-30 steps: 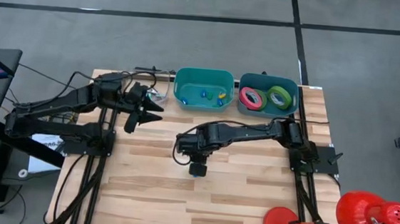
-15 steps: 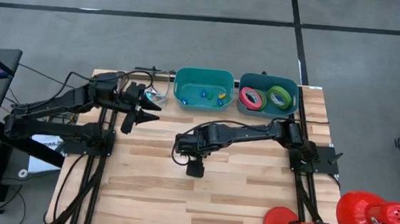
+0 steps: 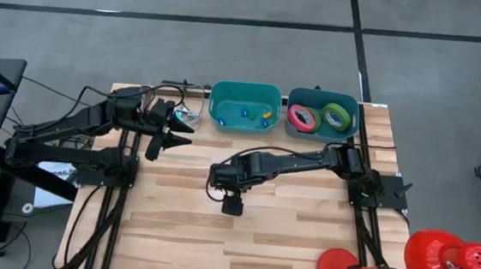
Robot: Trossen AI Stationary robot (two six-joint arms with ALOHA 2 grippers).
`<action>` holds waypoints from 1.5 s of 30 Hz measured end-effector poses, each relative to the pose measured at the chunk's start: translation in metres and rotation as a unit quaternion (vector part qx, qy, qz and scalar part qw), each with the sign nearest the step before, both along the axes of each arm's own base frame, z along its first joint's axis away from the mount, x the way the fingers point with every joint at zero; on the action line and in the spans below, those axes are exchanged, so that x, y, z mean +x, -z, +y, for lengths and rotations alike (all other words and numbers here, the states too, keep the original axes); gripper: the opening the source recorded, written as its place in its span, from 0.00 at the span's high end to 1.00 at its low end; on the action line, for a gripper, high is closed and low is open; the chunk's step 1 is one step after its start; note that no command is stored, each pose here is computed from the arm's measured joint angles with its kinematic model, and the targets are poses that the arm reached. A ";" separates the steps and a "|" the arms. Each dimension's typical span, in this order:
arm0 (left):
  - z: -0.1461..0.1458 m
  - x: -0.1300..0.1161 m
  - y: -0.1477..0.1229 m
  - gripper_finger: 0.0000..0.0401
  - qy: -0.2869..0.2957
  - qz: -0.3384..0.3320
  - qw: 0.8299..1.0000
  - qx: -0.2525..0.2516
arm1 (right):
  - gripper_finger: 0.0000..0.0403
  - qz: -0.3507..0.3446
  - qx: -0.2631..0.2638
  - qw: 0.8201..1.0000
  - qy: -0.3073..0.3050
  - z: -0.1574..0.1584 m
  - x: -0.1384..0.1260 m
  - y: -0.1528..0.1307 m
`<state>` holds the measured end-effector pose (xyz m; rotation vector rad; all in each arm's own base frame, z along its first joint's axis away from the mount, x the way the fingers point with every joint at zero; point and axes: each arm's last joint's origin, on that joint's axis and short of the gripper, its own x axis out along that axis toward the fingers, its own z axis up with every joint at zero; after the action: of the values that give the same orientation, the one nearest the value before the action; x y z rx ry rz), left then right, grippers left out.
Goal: Pick and place Stapler, Stapler remover, tape
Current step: Put the green stapler into the green bin
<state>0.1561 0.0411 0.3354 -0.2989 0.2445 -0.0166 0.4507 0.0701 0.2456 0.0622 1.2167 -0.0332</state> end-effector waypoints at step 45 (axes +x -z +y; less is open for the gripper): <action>0.000 0.000 0.000 0.55 0.000 0.001 1.000 0.000 | 0.08 0.019 -0.012 1.000 -0.003 -0.014 -0.001 0.014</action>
<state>0.1564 0.0411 0.3351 -0.2995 0.2464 -0.0164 0.4497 0.0562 0.2316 0.0359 1.2548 -0.0438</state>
